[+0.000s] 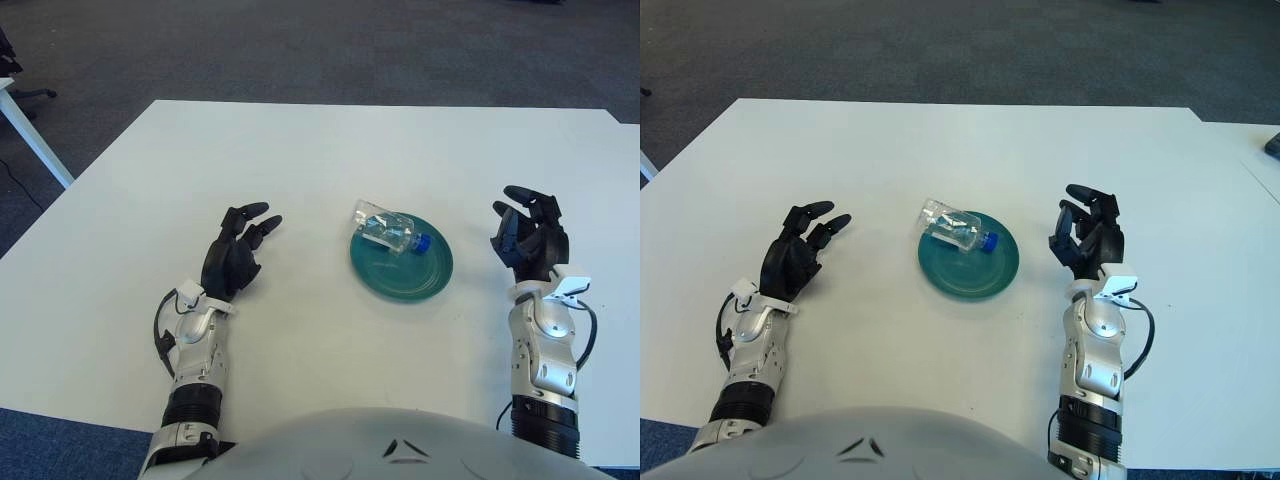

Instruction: Put the bottle into the plate.

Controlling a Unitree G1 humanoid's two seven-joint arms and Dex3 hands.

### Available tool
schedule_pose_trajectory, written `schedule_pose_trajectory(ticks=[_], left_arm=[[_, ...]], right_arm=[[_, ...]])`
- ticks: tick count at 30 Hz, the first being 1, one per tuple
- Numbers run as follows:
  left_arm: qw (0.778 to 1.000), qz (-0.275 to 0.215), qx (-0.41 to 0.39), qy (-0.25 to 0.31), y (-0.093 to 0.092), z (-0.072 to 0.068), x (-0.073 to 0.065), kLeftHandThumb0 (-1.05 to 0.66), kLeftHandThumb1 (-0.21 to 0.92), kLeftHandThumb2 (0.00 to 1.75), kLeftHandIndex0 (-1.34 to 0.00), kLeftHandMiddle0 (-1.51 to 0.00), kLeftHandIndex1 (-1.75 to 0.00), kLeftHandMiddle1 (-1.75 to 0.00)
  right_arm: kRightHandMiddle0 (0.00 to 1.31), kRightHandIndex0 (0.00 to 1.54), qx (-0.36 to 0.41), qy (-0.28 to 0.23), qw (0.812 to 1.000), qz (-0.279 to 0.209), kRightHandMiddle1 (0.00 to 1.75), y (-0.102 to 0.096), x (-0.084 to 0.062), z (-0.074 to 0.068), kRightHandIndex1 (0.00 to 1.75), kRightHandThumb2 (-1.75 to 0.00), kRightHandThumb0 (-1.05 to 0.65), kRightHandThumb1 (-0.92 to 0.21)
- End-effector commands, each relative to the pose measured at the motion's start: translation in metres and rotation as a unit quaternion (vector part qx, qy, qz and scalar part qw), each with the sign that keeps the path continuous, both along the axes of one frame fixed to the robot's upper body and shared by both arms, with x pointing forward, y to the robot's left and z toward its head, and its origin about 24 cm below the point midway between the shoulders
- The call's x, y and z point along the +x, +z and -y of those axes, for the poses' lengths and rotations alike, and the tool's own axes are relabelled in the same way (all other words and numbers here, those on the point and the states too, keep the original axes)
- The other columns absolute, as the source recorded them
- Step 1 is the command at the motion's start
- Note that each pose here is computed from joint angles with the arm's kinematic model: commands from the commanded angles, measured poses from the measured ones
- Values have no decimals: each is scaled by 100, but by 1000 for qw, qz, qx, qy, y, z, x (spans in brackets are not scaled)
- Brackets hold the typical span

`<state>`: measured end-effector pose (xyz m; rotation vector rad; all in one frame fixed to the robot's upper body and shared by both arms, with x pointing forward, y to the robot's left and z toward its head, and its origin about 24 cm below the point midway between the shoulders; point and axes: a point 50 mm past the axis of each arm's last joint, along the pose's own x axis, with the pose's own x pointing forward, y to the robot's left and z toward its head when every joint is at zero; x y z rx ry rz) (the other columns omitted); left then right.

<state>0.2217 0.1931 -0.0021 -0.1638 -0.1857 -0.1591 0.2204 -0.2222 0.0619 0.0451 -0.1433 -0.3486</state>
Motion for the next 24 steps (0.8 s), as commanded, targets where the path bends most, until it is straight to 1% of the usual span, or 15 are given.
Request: schedule_pose_trajectory(ticks=[1, 9, 17, 24], left_arm=[[999, -44, -11, 14, -21, -7, -17, -57, 92, 92, -7, -33, -110, -61], [999, -43, -11, 15, -20, -14, -17, -57, 92, 92, -7, -33, -110, -61], [999, -42, -11, 14, -19, -17, -18, -57, 92, 92, -7, -33, -110, -61], [999, -41, -11, 15, -18, -21, -18, -57, 92, 92, -7, -33, -110, -61]], right_arm=[[18, 47, 4, 0, 1000, 18, 127, 1, 1, -5, 95, -89, -50, -74], [17, 49, -2, -1, 1000, 16, 128, -4, 2, -12, 98, -91, -49, -73], [14, 50, 33, -9, 999, -15, 126, -24, 2, -14, 99, -93, -48, -73], [12, 51, 45, -15, 998, -38, 125, -34, 1, -18, 99, -95, -47, -72]])
